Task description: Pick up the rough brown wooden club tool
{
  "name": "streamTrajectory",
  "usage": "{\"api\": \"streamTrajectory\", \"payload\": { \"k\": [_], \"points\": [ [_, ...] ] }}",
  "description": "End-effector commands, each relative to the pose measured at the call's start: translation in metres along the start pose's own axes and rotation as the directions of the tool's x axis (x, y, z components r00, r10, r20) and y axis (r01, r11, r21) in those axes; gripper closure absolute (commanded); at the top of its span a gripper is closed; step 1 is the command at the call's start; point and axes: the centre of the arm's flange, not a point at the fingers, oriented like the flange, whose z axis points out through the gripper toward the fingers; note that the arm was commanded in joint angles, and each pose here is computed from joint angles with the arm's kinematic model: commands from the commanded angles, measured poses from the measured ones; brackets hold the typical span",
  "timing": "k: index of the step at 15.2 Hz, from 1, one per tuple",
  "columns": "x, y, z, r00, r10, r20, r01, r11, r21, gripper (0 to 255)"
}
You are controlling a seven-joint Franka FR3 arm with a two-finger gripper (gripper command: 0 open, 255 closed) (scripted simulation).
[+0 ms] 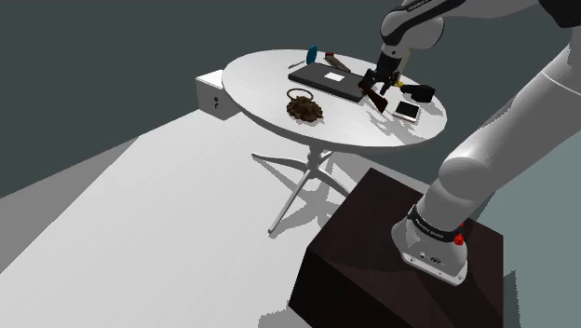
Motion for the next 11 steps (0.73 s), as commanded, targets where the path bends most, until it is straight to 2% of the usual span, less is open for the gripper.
{"api": "streamTrajectory", "payload": {
  "k": [1, 2, 11],
  "points": [
    [-0.0014, 0.0009, 0.0037, 1.0, 0.0, -0.001, 0.0, 1.0, 0.0, 0],
    [-0.0017, 0.0004, 0.0035, 1.0, 0.0, -0.001, 0.0, 1.0, 0.0, 255],
    [-0.0013, 0.0009, 0.0037, 1.0, 0.0, -0.001, 0.0, 1.0, 0.0, 255]
  ]
}}
